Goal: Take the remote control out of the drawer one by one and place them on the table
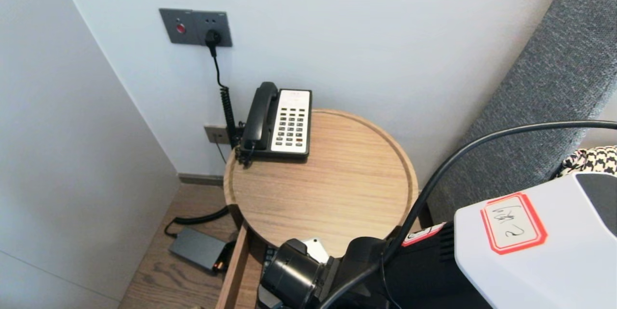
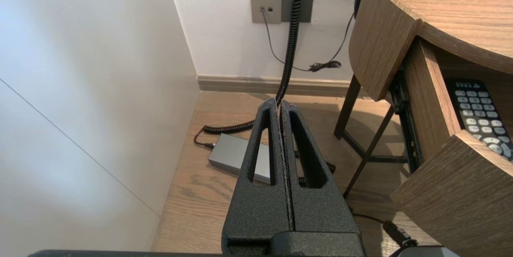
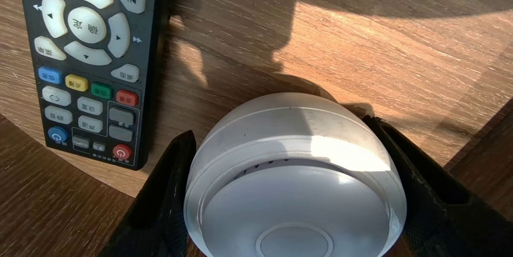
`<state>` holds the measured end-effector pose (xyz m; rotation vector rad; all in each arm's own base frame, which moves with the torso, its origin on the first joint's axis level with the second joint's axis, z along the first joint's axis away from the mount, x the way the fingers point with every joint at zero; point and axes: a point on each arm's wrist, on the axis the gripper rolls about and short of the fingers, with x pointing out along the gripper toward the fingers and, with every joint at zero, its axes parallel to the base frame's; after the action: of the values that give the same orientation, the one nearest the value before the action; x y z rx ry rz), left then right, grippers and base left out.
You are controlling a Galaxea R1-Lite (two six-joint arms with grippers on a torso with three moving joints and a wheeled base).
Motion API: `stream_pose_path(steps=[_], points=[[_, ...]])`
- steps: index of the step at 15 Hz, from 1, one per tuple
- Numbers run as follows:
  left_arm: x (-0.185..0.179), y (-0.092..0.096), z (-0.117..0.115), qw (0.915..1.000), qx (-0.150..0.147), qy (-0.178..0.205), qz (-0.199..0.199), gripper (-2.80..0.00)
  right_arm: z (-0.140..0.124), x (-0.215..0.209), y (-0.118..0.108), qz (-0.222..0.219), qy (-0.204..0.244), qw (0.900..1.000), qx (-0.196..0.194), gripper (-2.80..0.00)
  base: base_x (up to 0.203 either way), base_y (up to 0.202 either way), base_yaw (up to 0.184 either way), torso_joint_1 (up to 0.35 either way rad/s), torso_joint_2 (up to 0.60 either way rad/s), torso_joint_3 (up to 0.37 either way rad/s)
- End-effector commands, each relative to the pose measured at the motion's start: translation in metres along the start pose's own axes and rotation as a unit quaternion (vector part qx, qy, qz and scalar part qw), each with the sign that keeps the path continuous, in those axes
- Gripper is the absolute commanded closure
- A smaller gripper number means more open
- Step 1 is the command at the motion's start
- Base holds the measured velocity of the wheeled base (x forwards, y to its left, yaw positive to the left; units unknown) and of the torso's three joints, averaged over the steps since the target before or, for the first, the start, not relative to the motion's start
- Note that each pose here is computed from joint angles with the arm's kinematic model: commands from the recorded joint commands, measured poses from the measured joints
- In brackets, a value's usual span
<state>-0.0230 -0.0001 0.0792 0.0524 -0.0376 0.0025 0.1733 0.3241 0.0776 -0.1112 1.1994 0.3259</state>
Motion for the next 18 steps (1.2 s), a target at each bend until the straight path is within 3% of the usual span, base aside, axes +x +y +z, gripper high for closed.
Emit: stream_pose_path(steps=[1,9,18], points=[[0.001,0.0,-0.003,1.0,0.0,0.006,0.0,0.0,-0.002,0.001,-0.001,-0.004,0.005,1.0,0.001,0.0,0.0,0.0,0.0,0.0,0.0,0.0],[0.001,0.0,-0.003,1.0,0.0,0.006,0.0,0.0,0.015,-0.021,-0.006,0.018,-0.024,0.999,0.022,0.0,0.0,0.0,0.0,0.0,0.0,0.0],[0.001,0.0,-0.003,1.0,0.0,0.006,0.0,0.0,0.015,-0.054,-0.015,0.04,-0.04,0.998,0.026,0.0,0.0,0.0,0.0,0.0,0.0,0.0]])
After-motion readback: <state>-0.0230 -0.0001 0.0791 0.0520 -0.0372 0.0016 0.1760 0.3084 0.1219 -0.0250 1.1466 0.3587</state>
